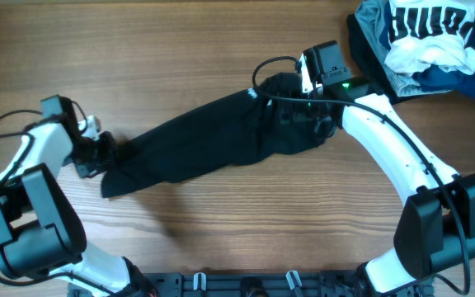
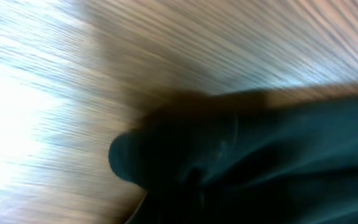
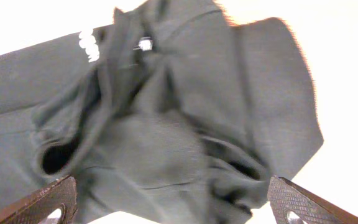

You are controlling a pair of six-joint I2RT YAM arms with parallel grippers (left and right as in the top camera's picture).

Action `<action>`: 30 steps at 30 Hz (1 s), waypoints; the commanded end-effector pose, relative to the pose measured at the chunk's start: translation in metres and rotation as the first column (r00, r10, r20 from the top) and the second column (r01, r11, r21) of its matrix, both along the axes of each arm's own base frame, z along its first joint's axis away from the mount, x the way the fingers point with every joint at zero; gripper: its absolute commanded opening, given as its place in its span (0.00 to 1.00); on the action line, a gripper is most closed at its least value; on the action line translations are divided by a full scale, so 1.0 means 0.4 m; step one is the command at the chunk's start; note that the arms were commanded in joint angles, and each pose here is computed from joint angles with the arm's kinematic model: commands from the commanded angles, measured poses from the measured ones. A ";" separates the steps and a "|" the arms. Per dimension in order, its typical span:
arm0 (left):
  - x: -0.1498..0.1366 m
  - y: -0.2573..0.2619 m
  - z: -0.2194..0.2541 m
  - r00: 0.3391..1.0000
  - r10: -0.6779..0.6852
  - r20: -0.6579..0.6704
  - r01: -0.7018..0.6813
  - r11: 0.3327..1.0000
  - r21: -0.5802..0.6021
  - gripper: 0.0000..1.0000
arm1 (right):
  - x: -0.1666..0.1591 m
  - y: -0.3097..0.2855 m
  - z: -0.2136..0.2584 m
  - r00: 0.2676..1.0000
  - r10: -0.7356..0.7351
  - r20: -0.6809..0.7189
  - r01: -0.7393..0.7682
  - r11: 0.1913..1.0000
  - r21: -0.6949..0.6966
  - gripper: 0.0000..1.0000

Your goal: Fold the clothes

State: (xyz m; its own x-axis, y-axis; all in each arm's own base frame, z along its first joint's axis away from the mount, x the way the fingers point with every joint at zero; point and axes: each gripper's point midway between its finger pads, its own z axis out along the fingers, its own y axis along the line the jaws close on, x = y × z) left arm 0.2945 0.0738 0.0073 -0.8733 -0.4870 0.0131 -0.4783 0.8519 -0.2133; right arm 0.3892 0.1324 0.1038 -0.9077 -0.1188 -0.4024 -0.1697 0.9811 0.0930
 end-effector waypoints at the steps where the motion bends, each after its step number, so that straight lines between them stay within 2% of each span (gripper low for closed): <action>1: 0.029 0.129 0.086 0.998 0.065 -0.009 -0.062 0.984 0.165 0.04 | 0.012 0.008 0.039 0.999 -0.009 0.031 0.008 0.999 0.036 0.98; 5: 0.041 0.141 0.137 0.999 0.043 -0.007 -0.041 0.986 0.164 0.04 | 0.012 0.008 0.039 0.999 -0.009 0.032 0.008 0.999 0.037 0.98; 8: 0.055 0.064 0.147 1.000 -0.004 0.004 0.004 0.998 0.066 0.04 | 0.014 0.009 0.040 0.999 -0.010 0.036 0.008 0.999 0.038 0.99; 11: 0.082 -0.053 0.152 0.993 -0.114 0.025 0.114 0.993 0.002 0.04 | 0.015 0.009 0.039 0.999 -0.010 0.035 0.008 0.999 0.038 0.99; 18: 0.155 -0.327 0.159 0.954 -0.277 0.116 0.279 0.960 -0.005 0.04 | 0.013 0.008 0.036 0.999 -0.010 0.031 0.009 0.999 0.036 0.99; 24: 0.185 -0.440 0.114 0.942 -0.307 0.137 0.312 0.950 -0.017 0.04 | 0.013 0.008 0.036 0.999 -0.010 0.032 0.009 0.999 0.036 0.99; 25: 0.190 -0.453 0.101 0.940 -0.311 0.137 0.317 0.948 -0.018 0.18 | 0.013 0.008 0.036 0.999 -0.010 0.031 0.009 0.999 0.036 1.00; 26: 0.196 -0.462 0.092 0.938 -0.317 0.142 0.323 0.946 -0.018 0.69 | 0.013 0.008 0.036 0.999 -0.010 0.031 0.009 0.999 0.036 1.00; 27: 0.203 -0.468 0.089 0.939 -0.309 0.149 0.315 0.949 -0.020 1.00 | 0.013 0.008 0.036 0.999 -0.010 0.031 0.009 0.999 0.036 0.99; 30: 0.208 -0.467 0.109 0.938 -0.306 0.162 0.314 0.949 -0.021 1.00 | 0.013 0.008 0.036 0.999 -0.010 0.032 0.009 0.999 0.037 0.99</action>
State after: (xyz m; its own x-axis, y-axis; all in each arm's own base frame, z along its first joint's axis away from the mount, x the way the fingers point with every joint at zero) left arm 0.3724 -0.1096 0.0405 -0.9783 -0.1753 -0.1107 -0.1375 0.9482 -0.2864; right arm 0.3897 0.1327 0.1040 -0.9068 -0.1182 -0.4046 -0.1700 0.9809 0.0945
